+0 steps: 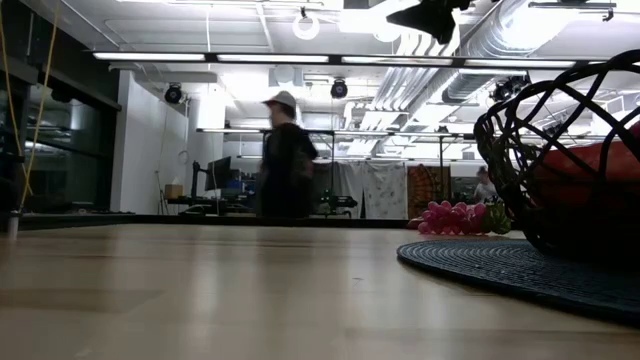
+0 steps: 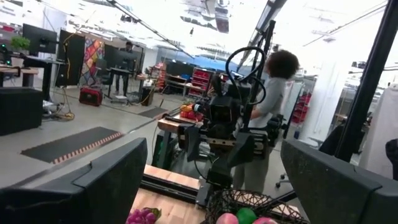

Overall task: Build produce basket
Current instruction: Put the red chili pepper into the basket

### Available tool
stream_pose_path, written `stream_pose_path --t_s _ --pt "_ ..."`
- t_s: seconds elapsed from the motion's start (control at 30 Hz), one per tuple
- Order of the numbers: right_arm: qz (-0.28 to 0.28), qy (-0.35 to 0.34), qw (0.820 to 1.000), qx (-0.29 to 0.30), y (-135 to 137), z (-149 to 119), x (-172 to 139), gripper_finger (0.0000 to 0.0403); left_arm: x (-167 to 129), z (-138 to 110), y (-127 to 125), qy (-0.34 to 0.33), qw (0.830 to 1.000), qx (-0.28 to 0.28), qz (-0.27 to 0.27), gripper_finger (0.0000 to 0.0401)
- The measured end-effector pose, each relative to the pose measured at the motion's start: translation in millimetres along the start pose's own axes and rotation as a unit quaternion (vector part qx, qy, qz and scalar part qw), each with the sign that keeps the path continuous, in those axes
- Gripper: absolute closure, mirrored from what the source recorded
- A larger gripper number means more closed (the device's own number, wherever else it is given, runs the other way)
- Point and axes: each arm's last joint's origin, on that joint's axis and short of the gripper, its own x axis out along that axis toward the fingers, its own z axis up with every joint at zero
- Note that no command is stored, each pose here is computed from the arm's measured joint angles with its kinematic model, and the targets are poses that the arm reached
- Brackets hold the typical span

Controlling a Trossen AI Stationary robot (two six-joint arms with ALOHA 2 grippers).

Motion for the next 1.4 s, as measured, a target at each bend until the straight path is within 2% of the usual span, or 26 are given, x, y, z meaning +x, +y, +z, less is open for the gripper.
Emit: stream_pose_path --t_s 0.2,0.43,0.53,0.63,0.77,0.9,0.97,1.03,1.2,1.27,1.4 --pt "-0.002 -0.001 1.000 0.014 0 0 0 0.0080 0 0 0 0.000 1.000 0.000 0.000 0.0041" --pt "-0.029 -0.006 0.999 0.037 -2 0 0 0.0080 0 0 0 0.001 1.000 0.000 0.001 0.0041" --pt "-0.078 -0.009 0.995 0.064 -5 -1 0 0.0080 0 0 0 0.001 1.000 0.000 0.001 0.0041" --pt "-0.182 -0.007 0.976 0.123 -19 -1 1 0.0080 0 0 0 0.001 1.000 0.000 0.003 0.0041" --pt "-0.319 0.074 0.924 0.199 -60 3 6 0.0080 0 0 0 0.000 1.000 0.000 0.007 0.0041" --pt "-0.425 0.171 0.860 0.225 -111 -6 14 0.0080 0 0 0 0.000 1.000 0.000 0.007 0.0041" --pt "-0.463 0.192 0.827 0.257 -137 -15 18 0.0080 0 0 0 0.000 1.000 -0.001 0.007 0.0041" --pt "-0.493 0.194 0.790 0.308 -162 -26 22 0.0080 0 0 0 0.000 1.000 -0.002 0.007 0.0041" --pt "-0.551 0.171 0.686 0.443 -210 -58 29 0.0080 0 0 0 0.000 1.000 -0.001 0.007 0.0041" --pt "-0.558 0.154 0.660 0.479 -222 -67 33 0.0080 0 0 0 0.000 1.000 0.000 0.007 0.0041" --pt "-0.567 0.114 0.623 0.527 -233 -78 42 0.0080 0 0 0 0.000 1.000 0.000 0.007 0.0041"
